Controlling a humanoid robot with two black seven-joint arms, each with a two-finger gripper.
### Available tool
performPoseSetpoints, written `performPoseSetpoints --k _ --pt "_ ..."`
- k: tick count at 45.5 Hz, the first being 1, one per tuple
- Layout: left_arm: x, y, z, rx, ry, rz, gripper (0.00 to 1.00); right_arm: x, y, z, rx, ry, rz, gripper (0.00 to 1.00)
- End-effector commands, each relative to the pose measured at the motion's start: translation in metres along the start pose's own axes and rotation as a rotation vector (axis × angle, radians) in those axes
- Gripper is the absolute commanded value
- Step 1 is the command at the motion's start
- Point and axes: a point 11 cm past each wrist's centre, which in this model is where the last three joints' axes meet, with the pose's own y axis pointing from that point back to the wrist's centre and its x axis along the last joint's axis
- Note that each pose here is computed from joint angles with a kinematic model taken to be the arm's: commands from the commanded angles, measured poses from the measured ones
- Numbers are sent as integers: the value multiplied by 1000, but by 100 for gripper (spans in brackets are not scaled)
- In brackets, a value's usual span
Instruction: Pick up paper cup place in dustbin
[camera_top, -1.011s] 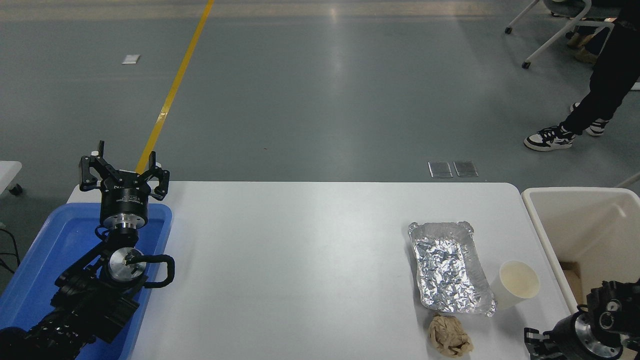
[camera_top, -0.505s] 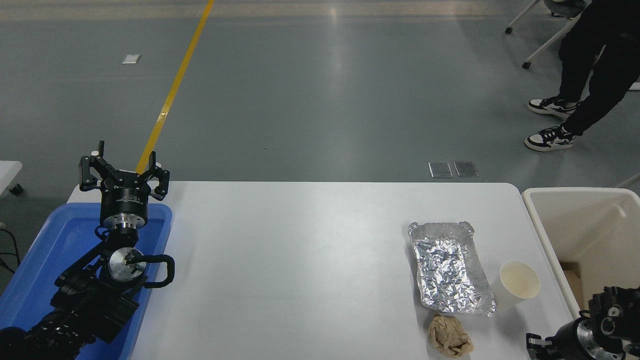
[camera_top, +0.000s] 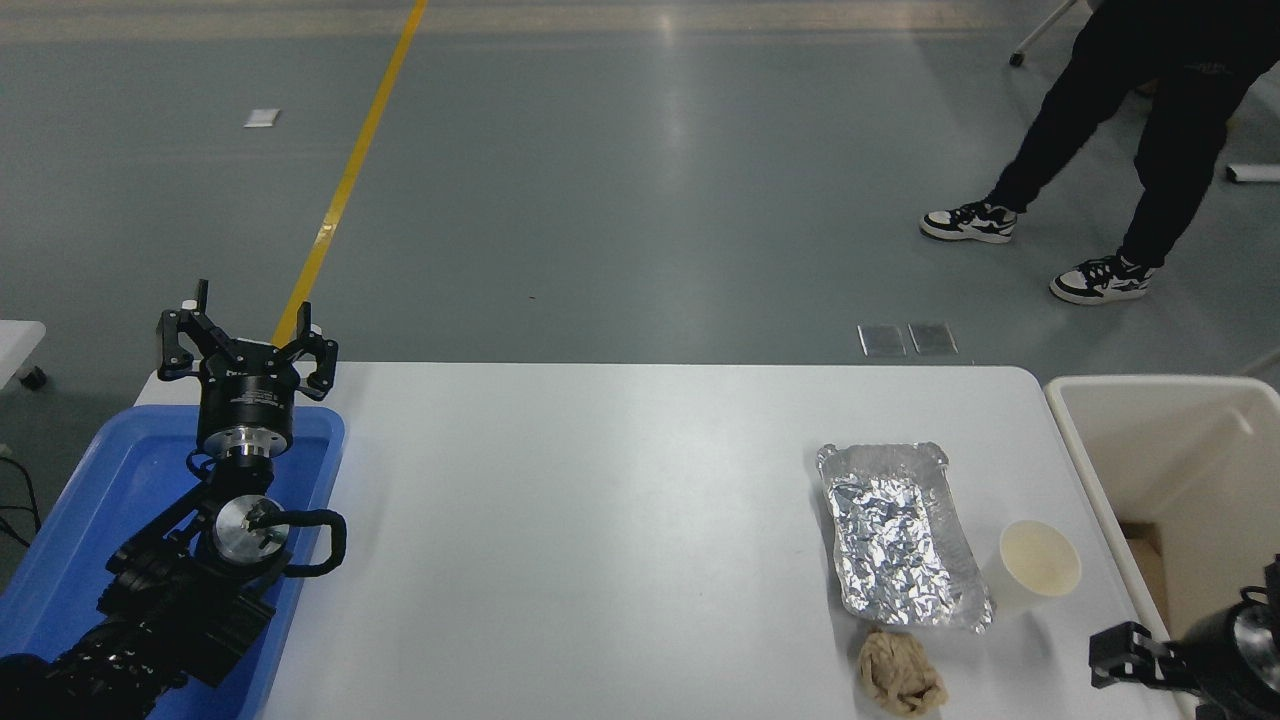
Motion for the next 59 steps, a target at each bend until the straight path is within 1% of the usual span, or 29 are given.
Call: performPoseSetpoints --k 1,8,19,25,27,33,39,48,54,59 --pt "0 0 0 1 -1 -2 99 34 61 -13 59 -45 74 100" --pt "0 0 0 1 -2 -1 99 62 101 -27 62 -14 140 100" --pt "0 0 0 1 -2 -2 99 88 139 -63 17 78 201 100" --pt "0 0 0 1 -2 -1 99 106 177 -95 -53 185 277 100" --pt "0 0 0 1 -2 -1 99 108 193 -125 -48 209 293 100" --pt "1 0 0 1 -2 1 99 104 210 -181 -38 301 315 100" --pt "0 0 0 0 -1 0 99 93 212 -214 -75 409 319 100" --pt "0 0 1 -2 -3 0 99 63 225 -239 -92 527 289 100" --pt "0 0 1 -1 -3 0 99 37 243 -249 -60 572 250 100" --pt "0 0 1 -2 -3 0 99 24 258 -257 -26 588 206 100"
